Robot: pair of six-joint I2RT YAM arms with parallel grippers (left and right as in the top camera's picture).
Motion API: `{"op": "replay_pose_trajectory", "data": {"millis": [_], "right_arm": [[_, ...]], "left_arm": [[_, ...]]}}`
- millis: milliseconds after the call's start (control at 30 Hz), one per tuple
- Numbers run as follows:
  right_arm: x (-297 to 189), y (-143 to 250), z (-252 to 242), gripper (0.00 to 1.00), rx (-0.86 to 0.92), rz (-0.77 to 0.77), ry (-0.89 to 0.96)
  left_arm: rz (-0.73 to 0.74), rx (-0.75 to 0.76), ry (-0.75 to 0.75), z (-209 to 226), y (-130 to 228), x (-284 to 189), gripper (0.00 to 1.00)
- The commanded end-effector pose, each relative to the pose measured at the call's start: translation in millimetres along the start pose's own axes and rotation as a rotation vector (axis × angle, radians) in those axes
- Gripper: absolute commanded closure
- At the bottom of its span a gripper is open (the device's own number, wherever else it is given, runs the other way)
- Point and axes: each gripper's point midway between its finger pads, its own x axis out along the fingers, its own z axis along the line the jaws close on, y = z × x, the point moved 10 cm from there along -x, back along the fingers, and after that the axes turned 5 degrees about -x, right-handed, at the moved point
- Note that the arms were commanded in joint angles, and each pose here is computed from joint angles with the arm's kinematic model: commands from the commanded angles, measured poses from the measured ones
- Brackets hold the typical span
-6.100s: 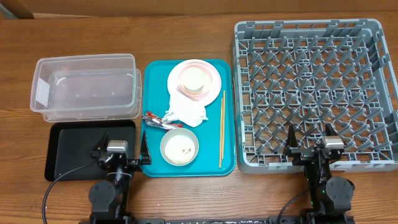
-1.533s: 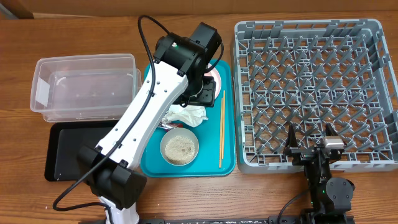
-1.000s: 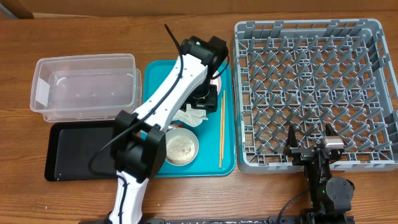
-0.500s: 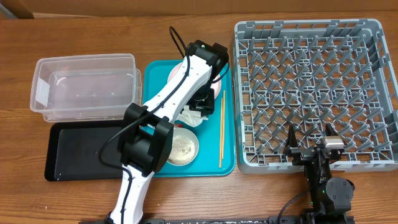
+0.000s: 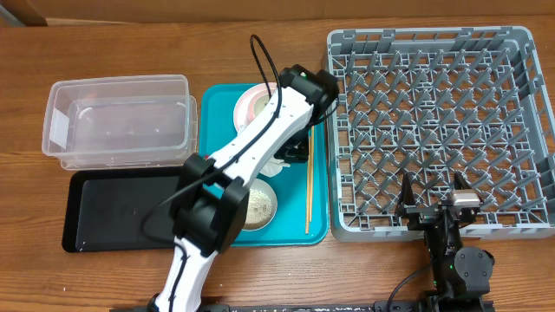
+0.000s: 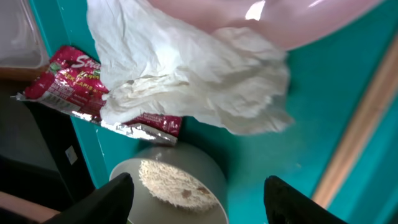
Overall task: Sort waste into correct bins and load items into the dishwasher
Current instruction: 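Lower the left gripper and grasp the crumpled white tissue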
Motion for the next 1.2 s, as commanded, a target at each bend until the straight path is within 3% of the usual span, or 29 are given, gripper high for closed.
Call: {"op": "replay_pose_trajectory", "data": {"millis": [0, 233, 433, 800, 1067, 1167], "right_arm": [[0.1, 1.9, -0.8, 0.00, 0.000, -0.005, 0.011], [0.1, 1.9, -0.8, 0.00, 0.000, -0.005, 0.011], [0.1, 1.9, -0.8, 0.00, 0.000, -0.005, 0.011], [0.1, 1.9, -0.8, 0.00, 0.000, -0.005, 0.011], [0.1, 1.9, -0.8, 0.00, 0.000, -0.005, 0.011], [0.1, 1.9, -0.8, 0.00, 0.000, -0.005, 0.011]], "left_arm": [[-0.148, -0.058, 0.082, 24.3, 14.4, -56.5, 0.30], [-0.113, -0.083, 0.211, 40.5, 27.8, -71.4, 0.25], [-0.105, -0.107, 0.175, 32.8, 25.7, -26.2, 0.24], [-0.068, -0.240, 0.252, 48.4, -3.2, 36.8, 0.24], [-0.041, -0.225, 0.230, 48.3, 5.8, 65.8, 0.23], [-0.036, -0.224, 0.226, 47.2, 10.2, 79.0, 0.18]]}}
